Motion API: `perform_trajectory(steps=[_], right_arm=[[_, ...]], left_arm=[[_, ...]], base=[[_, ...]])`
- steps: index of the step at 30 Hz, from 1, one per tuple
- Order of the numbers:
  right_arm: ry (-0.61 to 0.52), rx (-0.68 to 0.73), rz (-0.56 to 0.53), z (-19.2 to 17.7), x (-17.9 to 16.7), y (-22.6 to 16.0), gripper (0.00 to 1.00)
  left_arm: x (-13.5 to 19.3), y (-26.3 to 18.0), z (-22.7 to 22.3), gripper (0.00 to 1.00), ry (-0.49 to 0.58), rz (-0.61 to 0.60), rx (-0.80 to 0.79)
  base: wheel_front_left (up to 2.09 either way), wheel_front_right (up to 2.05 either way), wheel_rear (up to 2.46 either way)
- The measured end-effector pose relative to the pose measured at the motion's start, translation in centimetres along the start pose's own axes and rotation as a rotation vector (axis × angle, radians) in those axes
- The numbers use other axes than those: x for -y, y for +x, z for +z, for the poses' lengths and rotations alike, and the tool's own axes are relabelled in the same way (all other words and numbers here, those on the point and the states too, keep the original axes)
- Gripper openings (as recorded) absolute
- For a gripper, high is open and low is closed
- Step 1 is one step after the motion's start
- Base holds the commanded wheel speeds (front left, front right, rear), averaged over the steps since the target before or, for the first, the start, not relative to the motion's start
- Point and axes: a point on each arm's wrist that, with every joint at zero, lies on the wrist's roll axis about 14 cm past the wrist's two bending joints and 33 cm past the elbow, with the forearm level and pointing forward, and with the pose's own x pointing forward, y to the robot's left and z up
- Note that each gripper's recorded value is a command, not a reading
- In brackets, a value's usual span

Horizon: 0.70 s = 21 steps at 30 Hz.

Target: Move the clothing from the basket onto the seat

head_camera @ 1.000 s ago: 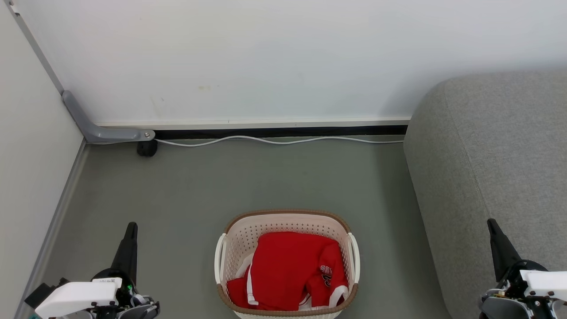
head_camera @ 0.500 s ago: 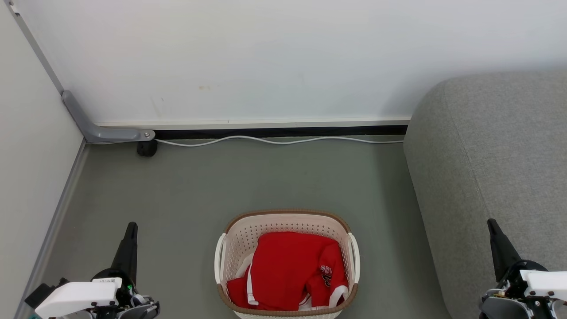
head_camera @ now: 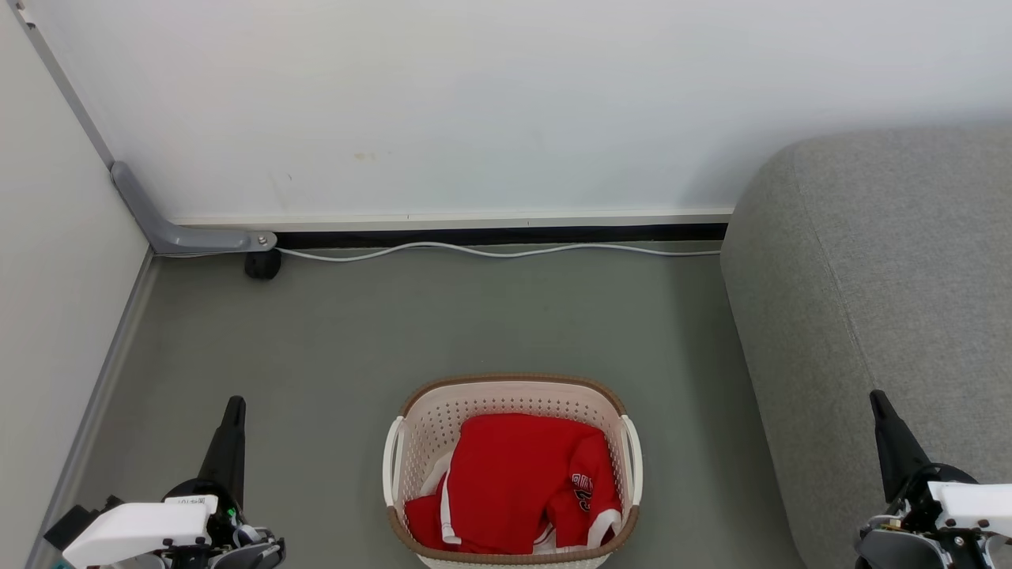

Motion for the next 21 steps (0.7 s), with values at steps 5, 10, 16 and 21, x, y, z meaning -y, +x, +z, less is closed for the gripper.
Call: perform_trajectory(steps=[5, 10, 16, 21], right_arm=[[0.0, 0.0, 0.0, 0.0, 0.0, 0.0, 0.0], [0.022, -0.005, -0.092, -0.7, 3.2, -1.3, 1.0], [0.027, -0.008, -0.119, -0.9, 4.0, -1.6, 1.0], [0.016, -0.012, -0.11, -1.0, 3.7, -1.3, 1.0]], left_arm=[[0.0, 0.0, 0.0, 0.0, 0.0, 0.0, 0.0], [-3.4, -1.4, -0.5, 1.0, -0.025, 0.1, 0.002], [-4.6, -2.0, -0.8, 1.0, -0.03, 0.137, 0.005], [-4.2, -1.5, -1.0, 1.0, -0.023, 0.127, 0.007]], base=[[0.0, 0.0, 0.0], [0.0, 0.0, 0.0], [0.0, 0.0, 0.0], [0.0, 0.0, 0.0]])
